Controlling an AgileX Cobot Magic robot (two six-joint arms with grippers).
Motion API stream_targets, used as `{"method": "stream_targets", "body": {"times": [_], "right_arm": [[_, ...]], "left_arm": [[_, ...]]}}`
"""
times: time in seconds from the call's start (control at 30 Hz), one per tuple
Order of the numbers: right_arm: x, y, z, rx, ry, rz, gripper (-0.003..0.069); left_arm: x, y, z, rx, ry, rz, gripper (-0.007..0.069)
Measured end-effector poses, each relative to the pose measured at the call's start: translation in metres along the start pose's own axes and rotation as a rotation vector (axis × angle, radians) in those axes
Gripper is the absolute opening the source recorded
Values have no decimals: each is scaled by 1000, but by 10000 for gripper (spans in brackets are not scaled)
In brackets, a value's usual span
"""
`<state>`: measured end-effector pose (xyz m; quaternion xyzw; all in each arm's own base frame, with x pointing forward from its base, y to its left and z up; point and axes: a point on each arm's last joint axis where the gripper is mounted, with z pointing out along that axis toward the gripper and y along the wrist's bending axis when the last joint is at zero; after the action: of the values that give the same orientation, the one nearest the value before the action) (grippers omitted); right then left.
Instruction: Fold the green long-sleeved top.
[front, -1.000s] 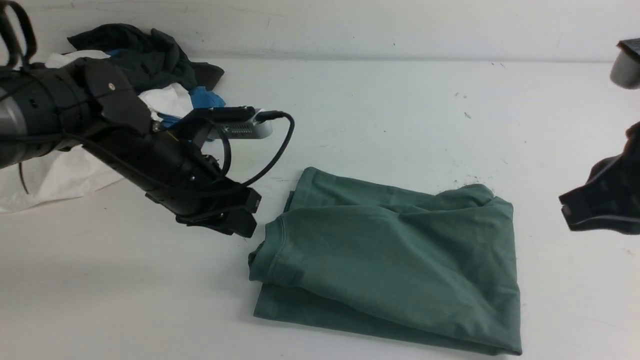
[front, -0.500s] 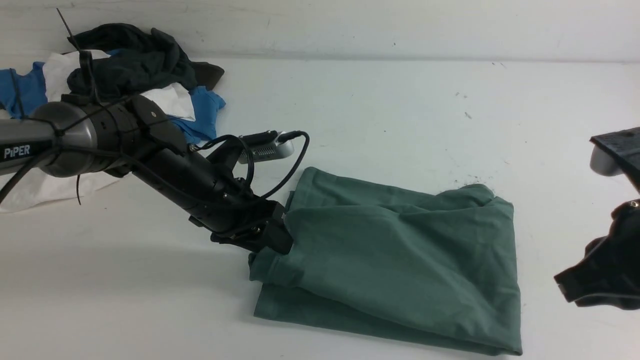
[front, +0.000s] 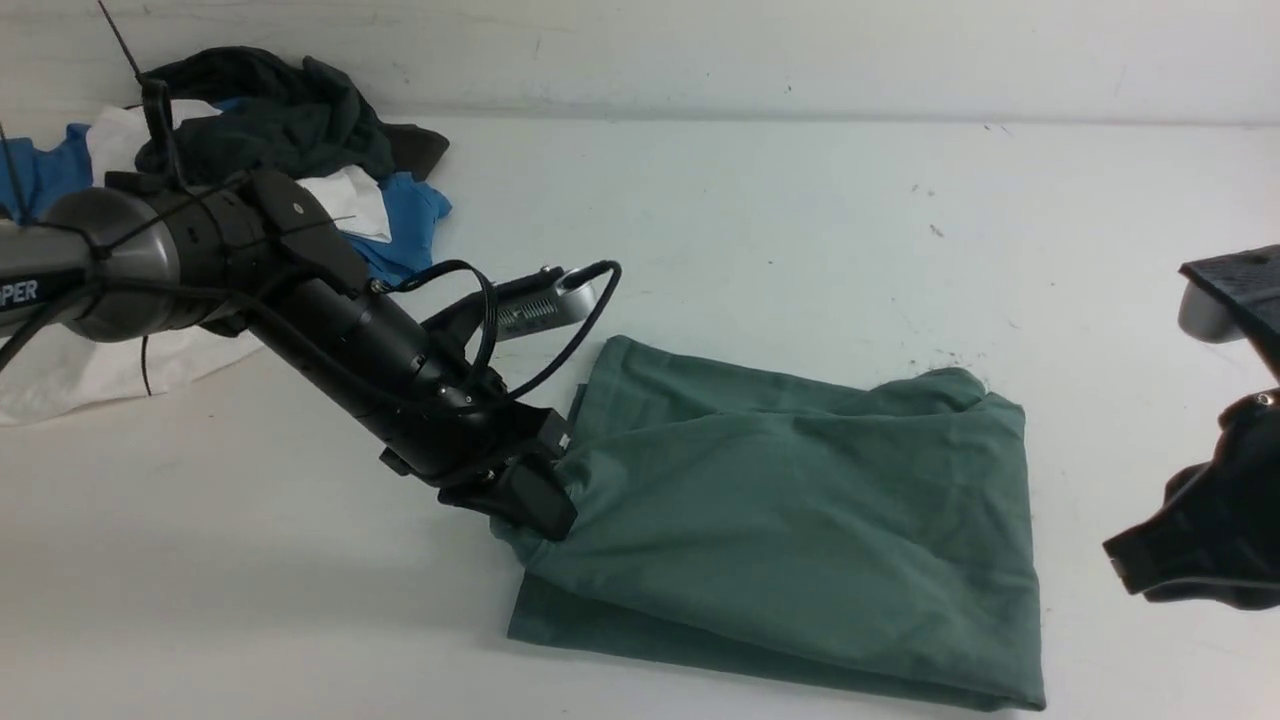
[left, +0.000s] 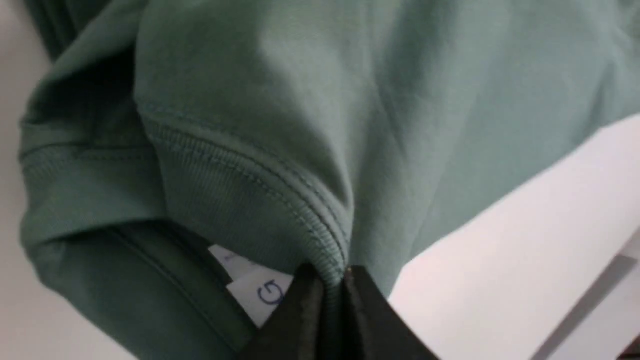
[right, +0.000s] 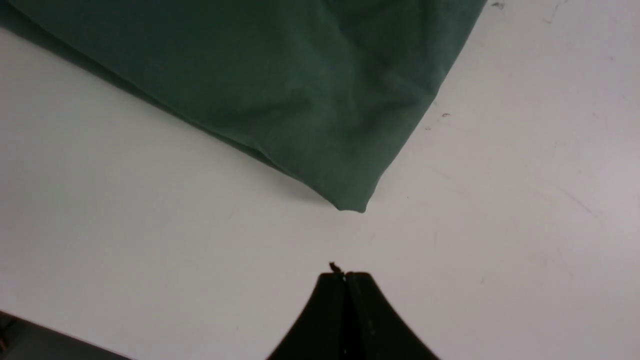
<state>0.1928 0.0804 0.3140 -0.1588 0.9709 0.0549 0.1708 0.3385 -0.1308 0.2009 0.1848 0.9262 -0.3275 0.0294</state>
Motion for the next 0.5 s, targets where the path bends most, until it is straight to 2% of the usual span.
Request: {"method": "stream_targets", "body": {"times": [0.23,0.43,0.5], "right_arm": [[-1,0,0,-1,-12,0,-14],[-5,0,0,-2,-49,0,-14],[-6,0,0,-3,-63,0,-14]], "left_arm": [[12,-12,-26,-115,25,-55,16],[17,-10,-26,-130,77,-69,20],[18,-8,-27,-149,86,-75,46]]}}
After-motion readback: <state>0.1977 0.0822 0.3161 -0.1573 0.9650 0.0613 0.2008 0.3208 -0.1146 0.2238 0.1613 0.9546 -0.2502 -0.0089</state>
